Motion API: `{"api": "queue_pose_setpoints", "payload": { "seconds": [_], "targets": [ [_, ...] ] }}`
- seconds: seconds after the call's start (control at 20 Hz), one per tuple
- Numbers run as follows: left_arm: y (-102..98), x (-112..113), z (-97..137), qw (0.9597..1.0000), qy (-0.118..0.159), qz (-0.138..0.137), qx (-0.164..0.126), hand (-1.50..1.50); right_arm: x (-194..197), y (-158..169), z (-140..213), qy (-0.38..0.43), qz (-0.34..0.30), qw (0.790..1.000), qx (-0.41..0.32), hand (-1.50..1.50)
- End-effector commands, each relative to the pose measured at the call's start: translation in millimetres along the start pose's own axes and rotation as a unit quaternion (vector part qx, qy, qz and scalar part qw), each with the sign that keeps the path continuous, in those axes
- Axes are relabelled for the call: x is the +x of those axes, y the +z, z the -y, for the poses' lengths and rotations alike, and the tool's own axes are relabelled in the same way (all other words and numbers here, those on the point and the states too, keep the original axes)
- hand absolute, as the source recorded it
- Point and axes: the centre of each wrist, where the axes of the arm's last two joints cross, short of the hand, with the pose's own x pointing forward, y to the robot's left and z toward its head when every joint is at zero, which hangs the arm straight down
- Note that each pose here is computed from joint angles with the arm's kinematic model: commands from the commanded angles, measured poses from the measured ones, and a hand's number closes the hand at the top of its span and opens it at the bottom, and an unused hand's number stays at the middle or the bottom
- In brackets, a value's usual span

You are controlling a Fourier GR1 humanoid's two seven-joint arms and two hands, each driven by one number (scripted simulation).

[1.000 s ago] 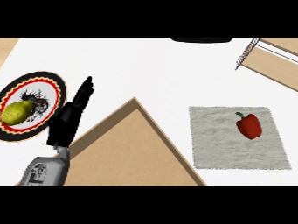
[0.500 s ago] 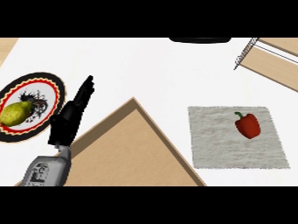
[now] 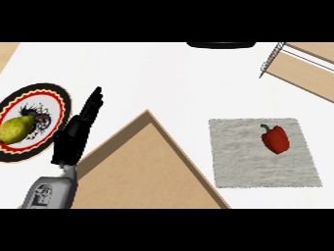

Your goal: Pick the can from the placemat and place it in the tiered shelf

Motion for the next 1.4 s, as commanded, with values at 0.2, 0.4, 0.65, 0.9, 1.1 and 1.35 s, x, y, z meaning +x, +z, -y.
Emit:
{"api": "queue_pose_setpoints", "payload": {
  "seconds": [0.2,0.4,0.65,0.9,1.1,1.35],
  "targets": [
    [-10,-8,-1,1.0,-0.007,0.0,0.006,0.0,8,6,8,-0.064,-0.008,0.998,0.029,-1.5],
    [-1,-11,-13,1.0,-0.001,0.0,0.004,0.0,37,-11,34,-0.137,-0.034,0.99,-0.015,-1.5],
    [0,-5,1,1.0,0.005,-0.006,-0.005,0.0,59,-51,85,-0.22,-0.069,0.969,-0.086,-1.5],
    [1,0,2,0.9996,-0.002,-0.013,0.023,0.0,26,-80,127,-0.202,-0.12,0.966,-0.105,-1.5],
    [19,-18,-24,0.9991,-0.002,-0.025,0.033,0.0,11,-71,144,-0.151,-0.172,0.972,-0.051,-1.5],
    [11,-18,-20,0.9986,0.001,-0.029,0.043,0.0,-30,-64,181,-0.122,-0.173,0.977,-0.02,-1.5]
  ]
}}
